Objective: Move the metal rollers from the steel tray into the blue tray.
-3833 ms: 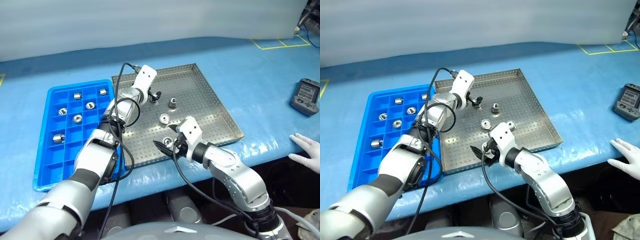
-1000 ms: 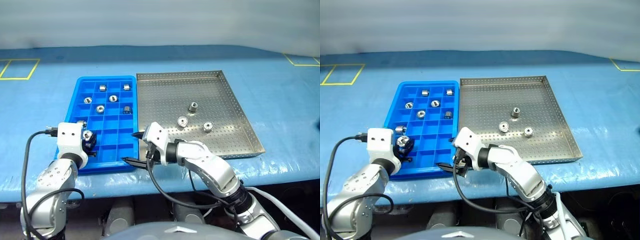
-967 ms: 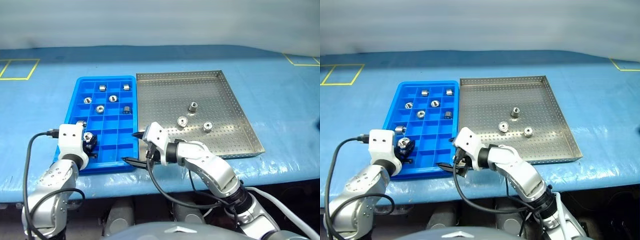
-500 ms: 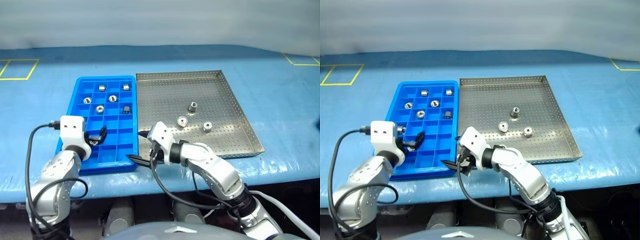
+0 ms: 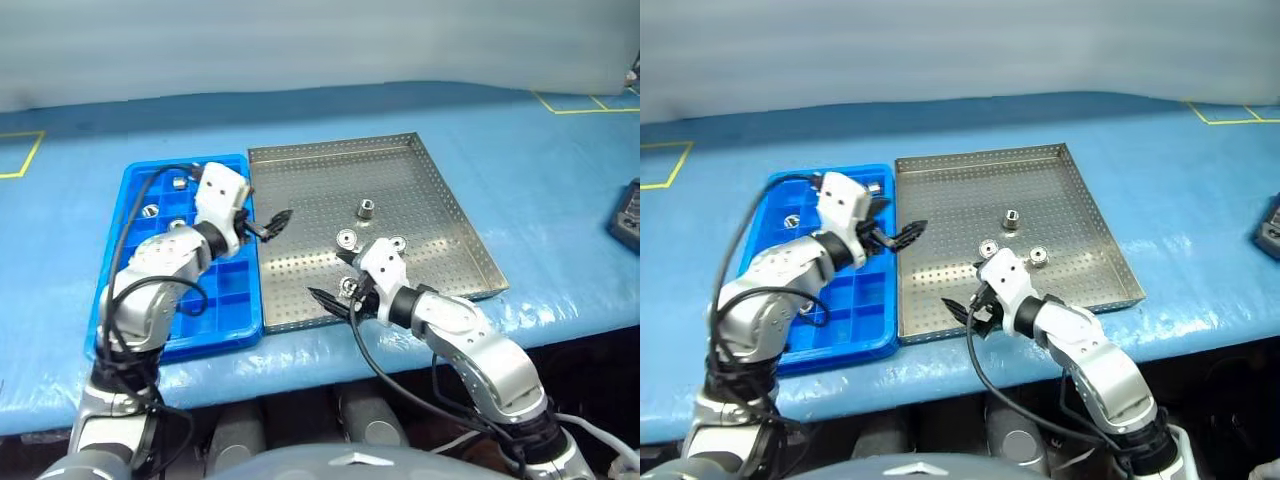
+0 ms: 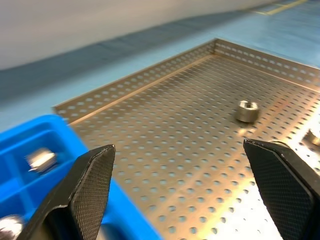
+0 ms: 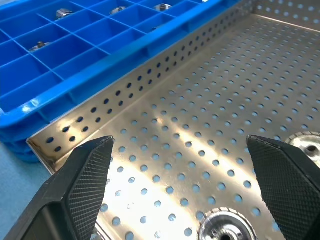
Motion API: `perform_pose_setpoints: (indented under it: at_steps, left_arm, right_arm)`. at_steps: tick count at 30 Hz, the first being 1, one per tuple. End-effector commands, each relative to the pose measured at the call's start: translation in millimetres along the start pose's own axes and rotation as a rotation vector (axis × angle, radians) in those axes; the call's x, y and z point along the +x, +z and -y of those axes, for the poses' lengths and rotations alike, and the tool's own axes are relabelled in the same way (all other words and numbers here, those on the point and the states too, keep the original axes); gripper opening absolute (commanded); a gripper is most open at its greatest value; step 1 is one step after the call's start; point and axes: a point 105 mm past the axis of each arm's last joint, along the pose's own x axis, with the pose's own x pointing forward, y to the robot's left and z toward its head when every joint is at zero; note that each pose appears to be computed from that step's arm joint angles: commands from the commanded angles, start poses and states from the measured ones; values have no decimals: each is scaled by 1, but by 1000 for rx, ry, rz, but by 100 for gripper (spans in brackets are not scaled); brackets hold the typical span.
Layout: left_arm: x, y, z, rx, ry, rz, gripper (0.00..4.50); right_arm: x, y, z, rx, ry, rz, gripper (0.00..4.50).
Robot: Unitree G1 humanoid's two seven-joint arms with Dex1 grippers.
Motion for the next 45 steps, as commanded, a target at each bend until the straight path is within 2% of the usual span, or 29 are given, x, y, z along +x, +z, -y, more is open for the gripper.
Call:
perform_pose_setpoints:
  at_steps: [1,8,18,22,27,28,30,33,37,41,45]
  left_arm:
    - [18,6,12,34,-97,6,447]
    - [53,-12,23,66,-195,-87,447]
    - [78,-49,21,115,-165,-231,447]
    - [78,-54,26,111,-185,-243,360]
    - [76,-56,28,96,-192,-244,190]
    - [75,-57,28,87,-190,-242,167]
    - [73,-57,28,64,-186,-235,168]
    - [67,-48,25,30,-155,-187,168]
    - [49,-11,8,-27,-51,-25,168]
    - [11,20,-17,-8,105,120,168]
    - [-32,30,-35,39,241,159,168]
  right_arm:
    - [-9,10,1,-17,-40,37,450]
    - [-13,10,2,-6,-77,38,450]
    - [-12,9,2,2,-102,43,450]
    - [-11,10,2,5,-103,46,450]
    - [-9,11,1,5,-101,51,450]
    - [-8,11,1,5,-96,52,450]
    - [-7,12,0,3,-88,53,450]
    - [-4,13,-2,0,-69,54,450]
    - [2,19,-5,-15,-25,70,450]
    - [14,27,-12,-38,47,88,450]
    - [27,35,-22,-63,135,107,450]
